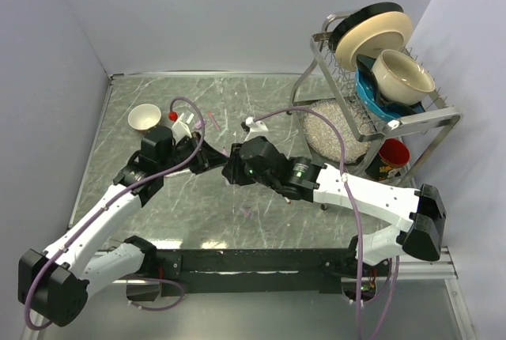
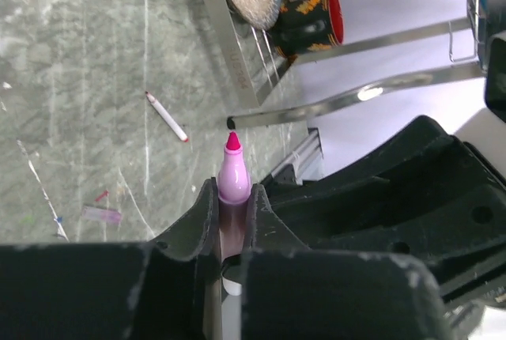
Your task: Insert the pens into the pen caps
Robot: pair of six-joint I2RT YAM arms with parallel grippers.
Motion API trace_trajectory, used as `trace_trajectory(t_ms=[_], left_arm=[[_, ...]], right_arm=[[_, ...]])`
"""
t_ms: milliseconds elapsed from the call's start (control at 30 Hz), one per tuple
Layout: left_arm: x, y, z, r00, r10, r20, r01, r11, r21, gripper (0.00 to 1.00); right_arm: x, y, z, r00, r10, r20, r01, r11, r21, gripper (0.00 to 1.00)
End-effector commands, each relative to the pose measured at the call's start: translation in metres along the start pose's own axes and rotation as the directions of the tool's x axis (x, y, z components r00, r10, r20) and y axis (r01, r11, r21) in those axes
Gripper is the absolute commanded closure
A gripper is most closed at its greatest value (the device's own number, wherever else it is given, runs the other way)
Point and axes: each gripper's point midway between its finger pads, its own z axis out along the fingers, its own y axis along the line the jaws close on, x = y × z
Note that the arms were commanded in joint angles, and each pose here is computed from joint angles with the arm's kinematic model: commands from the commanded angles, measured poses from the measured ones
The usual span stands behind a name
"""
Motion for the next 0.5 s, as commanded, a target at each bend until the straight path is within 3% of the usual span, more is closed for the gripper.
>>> trace_trajectory(t_ms=[0, 67, 167, 333, 467], left_arm=[[-0.002, -0.018, -0.007, 0.998, 0.062, 0.009, -0.063, 0.994, 0.084, 0.99], [0.000, -0.034, -0.015, 0.993, 0.121, 0.006, -0.121, 0.981, 0.152, 0.99], [0.004, -0.055, -0.027, 0.982, 0.189, 0.003, -0.184, 0.954, 0.238, 0.99], [0.013, -0.094, -0.051, 0.973, 0.230, 0.006, -0.211, 0.884, 0.418, 0.99], [0.019, -0.112, -0.066, 0.976, 0.219, 0.018, -0.196, 0.833, 0.518, 0.99]], right_arm=[[-0.026, 0.043, -0.029, 0.997, 0.047, 0.068, -0.032, 0.980, -0.196, 0.70], [-0.015, 0.042, -0.034, 0.997, 0.053, 0.047, -0.039, 0.969, -0.246, 0.49], [-0.015, 0.052, -0.057, 0.996, 0.075, 0.049, -0.053, 0.934, -0.354, 0.38], [-0.009, 0.067, -0.082, 0.994, 0.108, 0.029, -0.080, 0.865, -0.496, 0.38], [-0.015, 0.077, -0.104, 0.985, 0.168, 0.043, -0.109, 0.793, -0.600, 0.45]])
